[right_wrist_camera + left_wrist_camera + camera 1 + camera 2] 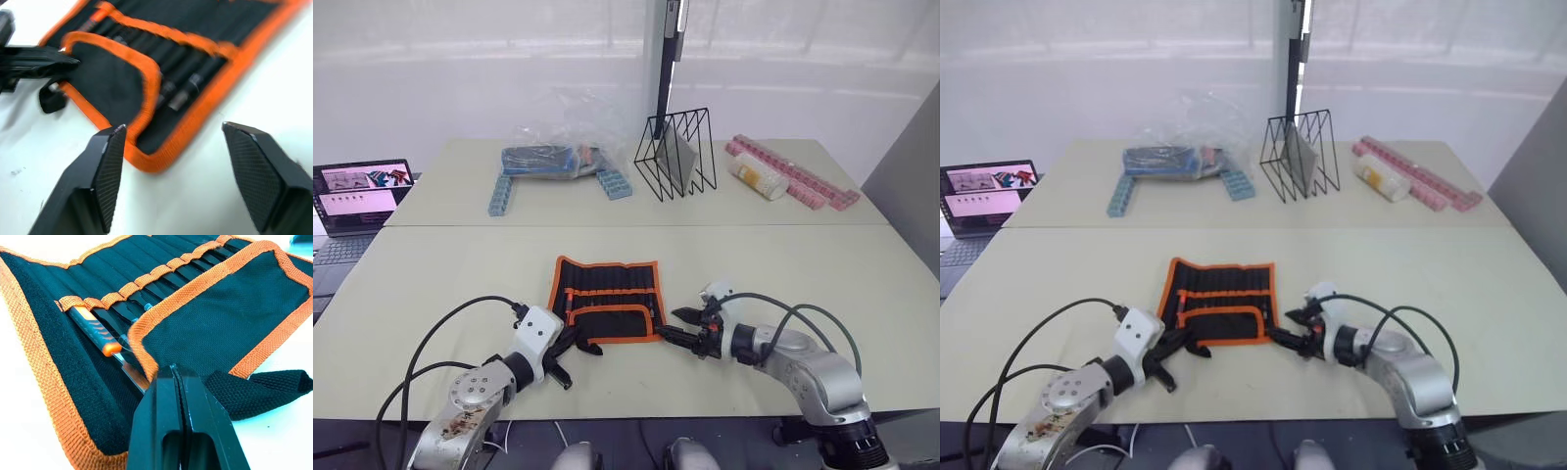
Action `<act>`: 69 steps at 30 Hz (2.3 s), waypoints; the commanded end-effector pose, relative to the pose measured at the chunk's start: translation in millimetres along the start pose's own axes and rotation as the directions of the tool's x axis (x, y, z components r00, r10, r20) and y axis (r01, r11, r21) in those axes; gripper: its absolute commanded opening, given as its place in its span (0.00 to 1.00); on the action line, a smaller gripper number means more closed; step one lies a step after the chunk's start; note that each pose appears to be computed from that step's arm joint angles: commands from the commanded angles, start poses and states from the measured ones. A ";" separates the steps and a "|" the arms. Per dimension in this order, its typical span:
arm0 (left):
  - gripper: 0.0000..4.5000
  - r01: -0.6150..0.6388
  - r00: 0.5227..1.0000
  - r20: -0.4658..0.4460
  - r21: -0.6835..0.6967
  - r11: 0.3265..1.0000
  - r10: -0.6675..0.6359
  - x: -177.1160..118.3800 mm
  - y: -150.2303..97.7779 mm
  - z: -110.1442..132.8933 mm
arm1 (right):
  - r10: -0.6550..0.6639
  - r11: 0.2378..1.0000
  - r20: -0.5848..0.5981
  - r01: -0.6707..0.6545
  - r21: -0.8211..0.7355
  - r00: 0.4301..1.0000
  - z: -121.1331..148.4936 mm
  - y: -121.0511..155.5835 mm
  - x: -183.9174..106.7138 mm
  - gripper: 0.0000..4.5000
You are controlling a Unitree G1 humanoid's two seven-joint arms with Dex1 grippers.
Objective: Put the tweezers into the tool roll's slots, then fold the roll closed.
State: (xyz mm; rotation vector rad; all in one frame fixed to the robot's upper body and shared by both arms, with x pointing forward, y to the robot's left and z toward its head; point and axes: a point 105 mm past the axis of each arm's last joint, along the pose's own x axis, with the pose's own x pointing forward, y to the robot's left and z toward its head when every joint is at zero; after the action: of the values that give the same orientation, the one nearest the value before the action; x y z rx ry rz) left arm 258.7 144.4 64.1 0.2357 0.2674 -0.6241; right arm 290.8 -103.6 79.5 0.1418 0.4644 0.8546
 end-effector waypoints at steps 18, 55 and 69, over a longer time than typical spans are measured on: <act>0.00 0.024 0.999 -0.046 0.005 1.000 -0.023 2.0 -5.7 -11.3 | 0.104 0.869 -0.023 -0.079 0.489 0.994 11.3 -4.6 23.6 0.71; 0.00 0.037 0.998 -0.060 0.009 0.999 -0.036 -2.2 -7.4 -13.3 | 0.249 0.840 0.096 -0.264 0.474 0.964 52.9 47.3 38.0 0.01; 0.00 0.043 0.997 -0.066 0.013 0.999 -0.042 -5.8 -8.8 -14.1 | 0.133 0.920 -0.062 -0.100 0.380 0.989 21.9 57.1 77.5 0.01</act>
State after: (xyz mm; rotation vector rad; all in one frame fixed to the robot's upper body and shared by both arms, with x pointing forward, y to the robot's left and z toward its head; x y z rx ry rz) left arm 253.0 145.7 63.6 0.2704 0.2745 -0.6416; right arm 301.9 -7.6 94.8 0.5073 0.7080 0.9084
